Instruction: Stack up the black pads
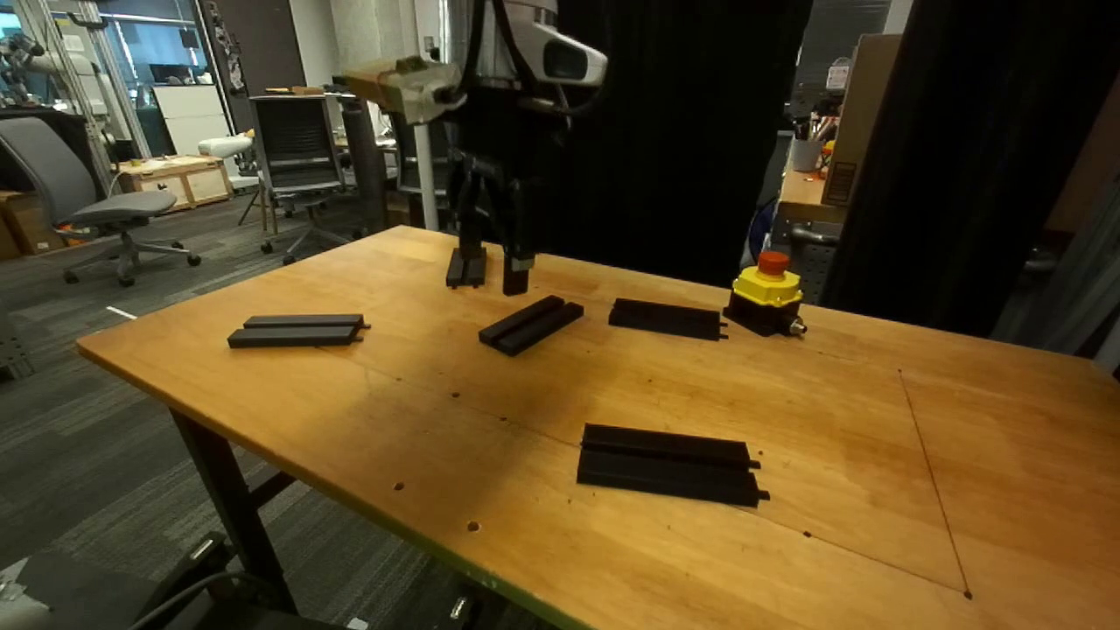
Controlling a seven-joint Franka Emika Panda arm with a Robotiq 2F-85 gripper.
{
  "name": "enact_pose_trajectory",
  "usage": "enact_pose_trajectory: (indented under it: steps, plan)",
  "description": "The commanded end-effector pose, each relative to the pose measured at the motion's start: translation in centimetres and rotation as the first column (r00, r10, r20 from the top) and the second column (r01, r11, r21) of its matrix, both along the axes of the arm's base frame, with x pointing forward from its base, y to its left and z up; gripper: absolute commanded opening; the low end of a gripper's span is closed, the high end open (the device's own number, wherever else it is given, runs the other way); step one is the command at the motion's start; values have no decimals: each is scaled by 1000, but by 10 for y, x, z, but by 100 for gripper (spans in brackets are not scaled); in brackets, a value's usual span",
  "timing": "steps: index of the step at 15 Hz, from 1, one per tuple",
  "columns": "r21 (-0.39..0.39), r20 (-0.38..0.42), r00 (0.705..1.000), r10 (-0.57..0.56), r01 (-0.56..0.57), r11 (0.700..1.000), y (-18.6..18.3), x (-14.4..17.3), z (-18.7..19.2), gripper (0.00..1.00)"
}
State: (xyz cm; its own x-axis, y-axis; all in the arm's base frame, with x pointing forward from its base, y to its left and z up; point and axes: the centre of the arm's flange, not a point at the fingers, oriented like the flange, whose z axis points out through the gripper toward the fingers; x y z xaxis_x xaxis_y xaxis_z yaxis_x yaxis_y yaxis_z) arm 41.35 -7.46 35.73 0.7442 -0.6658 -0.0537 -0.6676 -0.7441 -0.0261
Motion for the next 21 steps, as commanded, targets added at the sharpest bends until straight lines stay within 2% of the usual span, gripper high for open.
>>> enact_pose_trajectory:
  steps: [1,5,9,13,16,20,21]
  plan:
    - [-20,18,980,-198,198,980,-20,-25,-21,100]
    - [-17,5,913,-407,407,913,-49,-55,-48,100]
    - [-25,8,806,-592,592,805,-77,-70,-70,100]
    - [-37,29,658,-752,753,657,-104,-66,-80,100]
    - [-61,46,532,-846,847,529,-119,-61,-91,100]
    - [-112,74,350,-934,933,341,-132,-53,-106,100]
    - [-126,86,322,-943,942,311,-134,-49,-108,100]
